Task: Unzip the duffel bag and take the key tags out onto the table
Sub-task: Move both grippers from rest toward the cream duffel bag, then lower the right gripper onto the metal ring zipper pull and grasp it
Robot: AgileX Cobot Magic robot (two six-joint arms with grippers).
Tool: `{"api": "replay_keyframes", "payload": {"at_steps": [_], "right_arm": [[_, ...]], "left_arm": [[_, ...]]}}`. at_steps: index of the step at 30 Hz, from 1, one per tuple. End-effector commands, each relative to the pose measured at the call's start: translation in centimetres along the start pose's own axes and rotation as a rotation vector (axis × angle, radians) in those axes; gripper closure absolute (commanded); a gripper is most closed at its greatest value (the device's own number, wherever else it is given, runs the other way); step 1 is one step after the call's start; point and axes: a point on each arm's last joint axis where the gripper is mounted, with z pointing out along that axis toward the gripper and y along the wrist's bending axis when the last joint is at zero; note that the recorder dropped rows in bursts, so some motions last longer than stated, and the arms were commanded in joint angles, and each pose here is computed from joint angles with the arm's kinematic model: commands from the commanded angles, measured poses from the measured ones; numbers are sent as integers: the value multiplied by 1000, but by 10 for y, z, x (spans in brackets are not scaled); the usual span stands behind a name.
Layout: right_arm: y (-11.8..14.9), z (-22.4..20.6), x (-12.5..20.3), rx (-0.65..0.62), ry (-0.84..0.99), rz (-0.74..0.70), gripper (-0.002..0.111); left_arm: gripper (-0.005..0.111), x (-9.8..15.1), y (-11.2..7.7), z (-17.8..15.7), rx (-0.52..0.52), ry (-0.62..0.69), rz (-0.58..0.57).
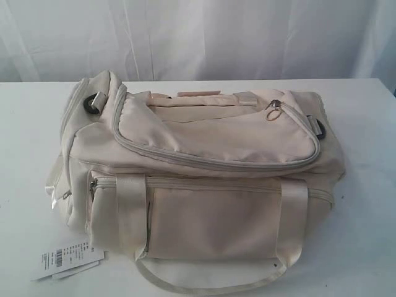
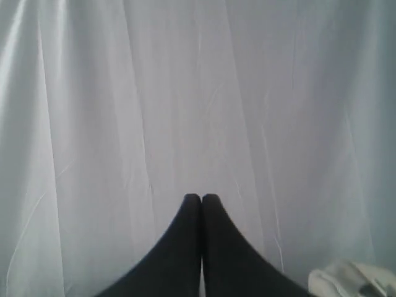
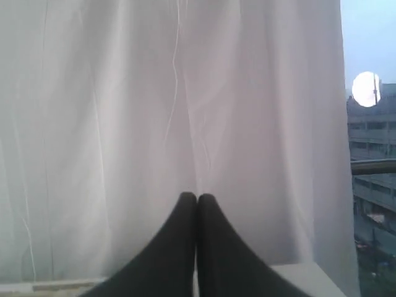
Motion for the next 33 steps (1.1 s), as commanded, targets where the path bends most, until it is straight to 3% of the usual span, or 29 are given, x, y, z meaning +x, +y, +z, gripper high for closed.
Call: {"api": "replay_keyframes", "payload": {"at_steps": [1,3,10,14,18,22,27,33], "right_arm": [[1,-1,-13,-21,-137,146,108],[2,2,-17,-4,-36,229,108],[5,26,-35,48,229,261,108],[10,44,-46,23,370,203,108],[16,63,-51,-21,533,128,108],[29,82,-60,-115,655,82,108],[52,110,-65,-309,807,9,108],[77,170,-52,-427,1041,-82,108]], "left_arm": [[107,-16,6,3,-56,-63,-134],[107,-27,6,9,-63,-8,-220],[107,-33,-4,37,10,348,-224],[107,-28,-11,61,68,672,-192],[107,-27,-17,89,142,897,-104],[107,-29,-39,116,377,1034,-58],[107,-23,-80,142,709,1067,13],[107,5,-119,154,880,1167,39]]}}
